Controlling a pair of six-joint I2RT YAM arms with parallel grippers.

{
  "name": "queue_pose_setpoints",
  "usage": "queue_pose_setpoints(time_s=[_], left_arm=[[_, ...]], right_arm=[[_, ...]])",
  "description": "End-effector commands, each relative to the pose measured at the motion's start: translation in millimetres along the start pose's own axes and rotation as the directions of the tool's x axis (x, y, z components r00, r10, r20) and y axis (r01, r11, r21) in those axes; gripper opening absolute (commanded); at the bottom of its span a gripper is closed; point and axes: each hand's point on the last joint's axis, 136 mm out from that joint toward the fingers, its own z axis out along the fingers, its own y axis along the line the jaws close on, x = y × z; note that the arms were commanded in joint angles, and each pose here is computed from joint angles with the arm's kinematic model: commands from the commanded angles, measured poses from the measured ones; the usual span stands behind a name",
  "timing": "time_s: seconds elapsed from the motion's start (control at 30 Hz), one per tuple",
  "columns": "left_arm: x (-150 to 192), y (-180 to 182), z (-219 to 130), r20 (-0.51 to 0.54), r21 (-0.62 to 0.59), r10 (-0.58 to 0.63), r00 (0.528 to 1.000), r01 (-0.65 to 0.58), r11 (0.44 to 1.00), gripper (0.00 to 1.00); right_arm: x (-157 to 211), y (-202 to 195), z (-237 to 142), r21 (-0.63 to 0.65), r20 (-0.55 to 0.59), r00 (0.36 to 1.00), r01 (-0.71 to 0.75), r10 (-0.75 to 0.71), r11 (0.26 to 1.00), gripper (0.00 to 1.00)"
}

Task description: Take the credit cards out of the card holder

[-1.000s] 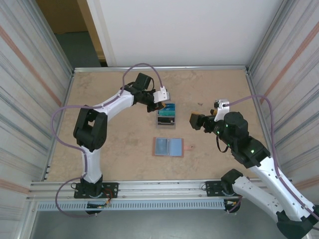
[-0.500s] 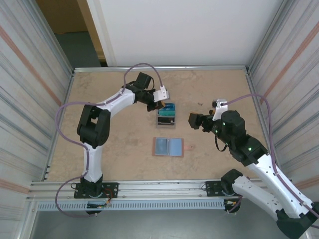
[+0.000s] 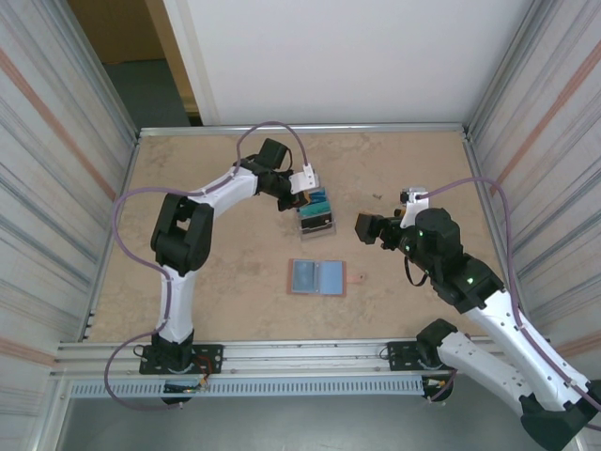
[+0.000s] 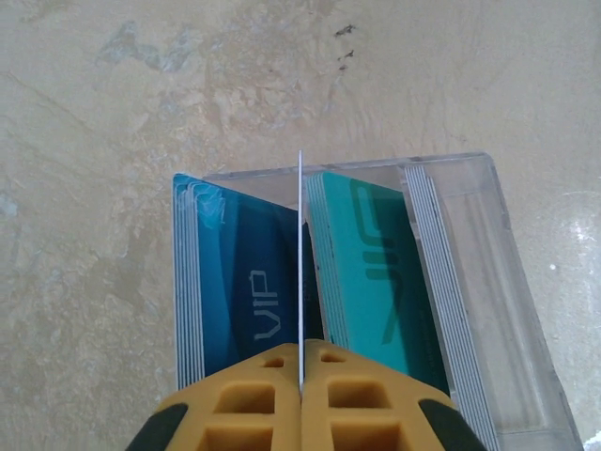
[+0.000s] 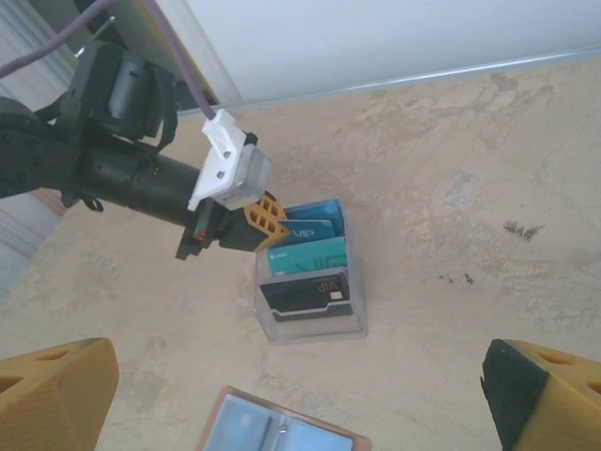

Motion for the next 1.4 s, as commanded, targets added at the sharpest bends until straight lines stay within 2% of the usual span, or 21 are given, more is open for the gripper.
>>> queue_pose_setpoints(time_s=[0.0,0.1,0.13,0.3,0.43,0.63,0.7,1.07,1.2,1.27,1.37], left_arm=[[10.5,5.1,-7.1,-0.025,-0.019,-0.014,1.0,0.014,1.0,0.0],[16.8,4.9,-5.6,-0.029,-0.022,-0.02,0.999,0.02,1.0,0.0],[7.0,8.2,-16.2,-0.011,-0.046,-0.007,1.0,0.007,0.999,0.0],[0.1,11.6,-20.0,0.019,-0.07,-0.011,1.0,0.012,0.997,0.0],[-11.3,14.1,-27.8,0.056,-0.096,-0.008,0.998,0.013,0.995,0.1],[-22.2,20.6,-41.8,0.086,-0.158,0.011,0.996,0.003,0.987,0.12],[-23.1,21.7,-43.1,0.085,-0.166,0.016,0.996,-0.001,0.986,0.18],[-23.7,22.4,-45.7,0.078,-0.191,0.006,0.997,0.009,0.982,0.19],[-38.7,20.8,-60.6,0.107,-0.24,0.014,0.994,0.012,0.971,0.2],[-46.2,21.9,-72.8,0.127,-0.277,0.007,0.992,0.029,0.96,0.29],[-53.9,19.4,-92.9,0.163,-0.337,-0.018,0.986,0.073,0.939,0.36]], right_arm=[[-6.2,-3.9,-1.4,0.021,0.016,0.999,-0.031,0.031,0.999,0.99],[-5.5,-3.7,0.4,0.021,0.011,0.999,-0.041,0.041,0.999,0.99],[-4.4,-3.1,1.5,0.018,0.006,0.999,-0.041,0.041,0.999,0.99],[-1.4,1.4,6.7,-0.001,-0.014,0.999,-0.039,0.039,0.999,0.99],[0.2,5.1,10.2,-0.015,-0.034,0.999,-0.038,0.038,0.999,0.99],[3.3,5.6,13.8,-0.015,-0.05,0.998,-0.041,0.04,0.999,0.99],[2.8,6.9,14.1,-0.021,-0.048,0.998,-0.043,0.042,0.999,0.99],[5.4,7.6,14.4,-0.027,-0.059,0.997,-0.048,0.046,0.998,0.99],[6.6,-4.1,18.2,0.042,-0.056,0.996,-0.072,0.074,0.997,0.99],[9.9,-9.0,21.6,0.069,-0.061,0.995,-0.074,0.078,0.995,0.99],[16.0,-17.9,27.4,0.118,-0.072,0.993,-0.087,0.096,0.989,0.99]])
